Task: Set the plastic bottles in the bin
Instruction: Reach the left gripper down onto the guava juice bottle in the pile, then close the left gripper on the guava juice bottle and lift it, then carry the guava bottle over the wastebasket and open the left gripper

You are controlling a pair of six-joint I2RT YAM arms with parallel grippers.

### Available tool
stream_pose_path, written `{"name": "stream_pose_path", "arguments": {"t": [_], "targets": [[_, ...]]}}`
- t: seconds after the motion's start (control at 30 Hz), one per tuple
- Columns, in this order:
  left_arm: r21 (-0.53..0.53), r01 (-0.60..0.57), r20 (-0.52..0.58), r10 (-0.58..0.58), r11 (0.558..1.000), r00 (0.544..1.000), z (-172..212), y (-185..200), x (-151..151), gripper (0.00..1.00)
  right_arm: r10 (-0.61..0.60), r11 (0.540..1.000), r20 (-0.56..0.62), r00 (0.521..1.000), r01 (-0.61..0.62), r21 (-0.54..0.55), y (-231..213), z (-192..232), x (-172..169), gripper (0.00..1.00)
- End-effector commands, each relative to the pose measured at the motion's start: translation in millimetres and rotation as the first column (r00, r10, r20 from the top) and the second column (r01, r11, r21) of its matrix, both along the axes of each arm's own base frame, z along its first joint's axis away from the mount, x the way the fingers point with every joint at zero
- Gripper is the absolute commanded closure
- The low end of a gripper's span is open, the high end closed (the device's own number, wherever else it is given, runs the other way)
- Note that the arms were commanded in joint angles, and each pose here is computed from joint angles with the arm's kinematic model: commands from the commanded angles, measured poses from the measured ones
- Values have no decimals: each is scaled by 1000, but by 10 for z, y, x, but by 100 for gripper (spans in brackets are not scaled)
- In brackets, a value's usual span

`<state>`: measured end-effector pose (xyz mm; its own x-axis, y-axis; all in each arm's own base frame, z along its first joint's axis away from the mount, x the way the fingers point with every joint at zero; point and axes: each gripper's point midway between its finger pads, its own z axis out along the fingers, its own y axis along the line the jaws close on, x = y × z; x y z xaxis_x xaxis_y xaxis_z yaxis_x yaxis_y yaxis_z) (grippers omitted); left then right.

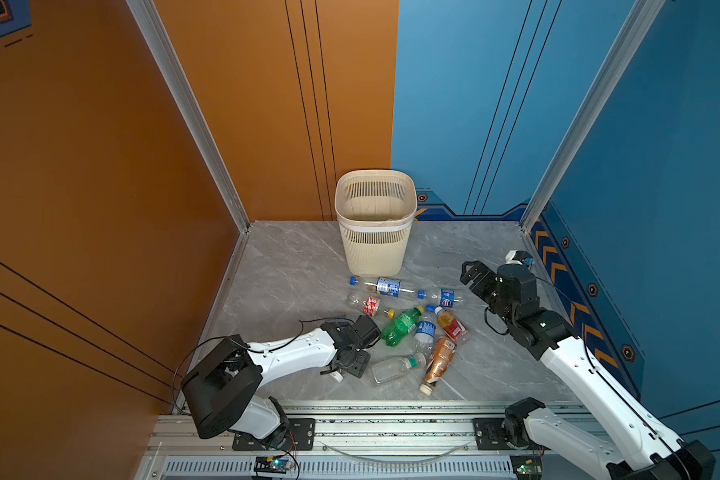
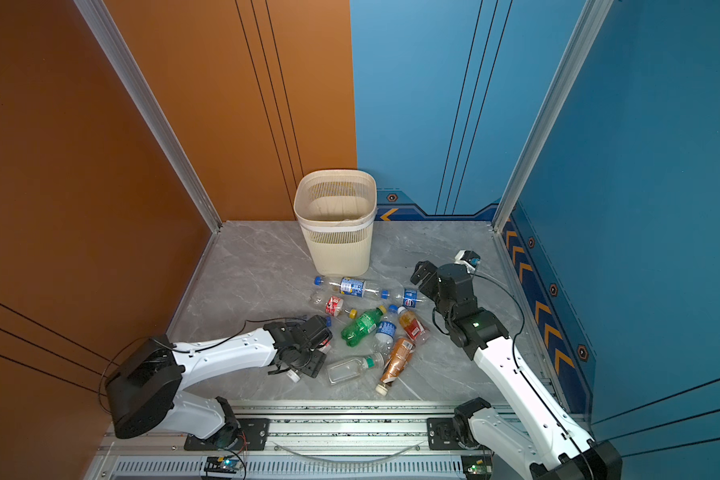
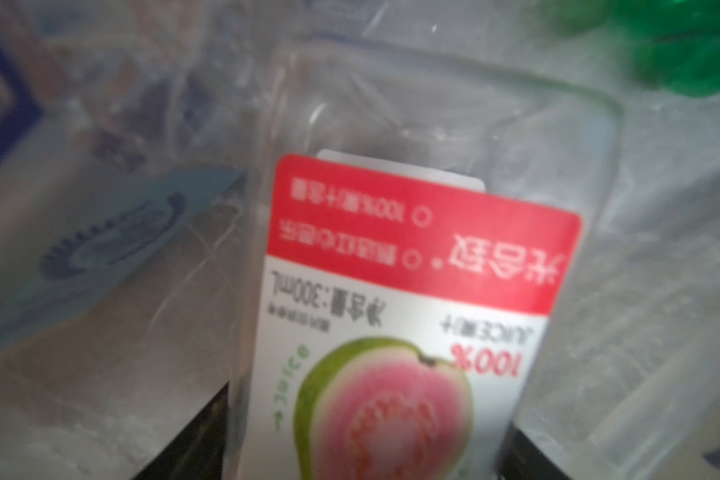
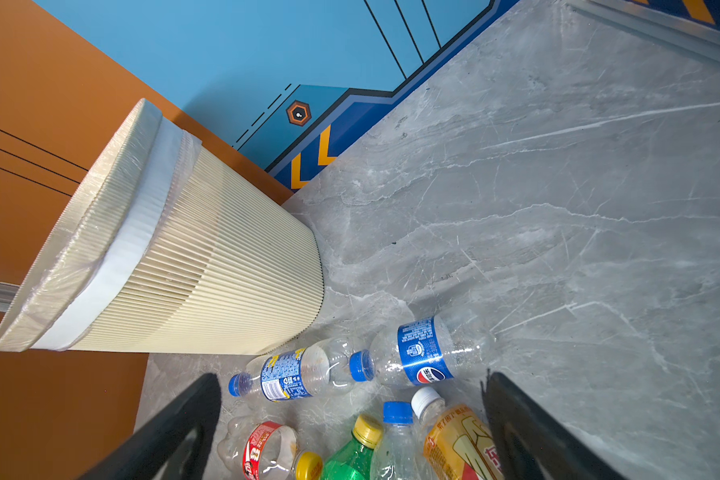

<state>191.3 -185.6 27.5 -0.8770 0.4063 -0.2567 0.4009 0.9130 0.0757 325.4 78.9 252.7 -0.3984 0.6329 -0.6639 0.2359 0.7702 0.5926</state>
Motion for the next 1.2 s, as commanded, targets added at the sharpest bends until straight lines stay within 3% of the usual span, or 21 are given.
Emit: {"name": "stream_pose_path", "arguments": {"t": [0.0,0.3,0.53,0.73,1.0,1.17], "targets": [[-6,7,10,-7,1000,1000,60,-32,56,34,-2,1000,16,1000,2,27,-2,17,-9,0],[-64,-5,61,9,998,998,347,-41,112,39,-11,999,19,1000,11,37,-17,12,-3,1],[-198,4,206,38,980,978,1017,-107,292,40,-12,999,23,1000,11,45,-16,21,3,1],[-351,25,410,130,936,903,1841,-68,561,41,-5,999,17,1000,4,49,1,10,5,1],[-500,50,522,254,865,814,2577,15,937,44,12,999,15,1000,-13,49,35,-6,23,0],[-538,113,591,278,835,757,3071,0,1270,44,19,999,10,1000,-20,40,37,11,11,1]]}}
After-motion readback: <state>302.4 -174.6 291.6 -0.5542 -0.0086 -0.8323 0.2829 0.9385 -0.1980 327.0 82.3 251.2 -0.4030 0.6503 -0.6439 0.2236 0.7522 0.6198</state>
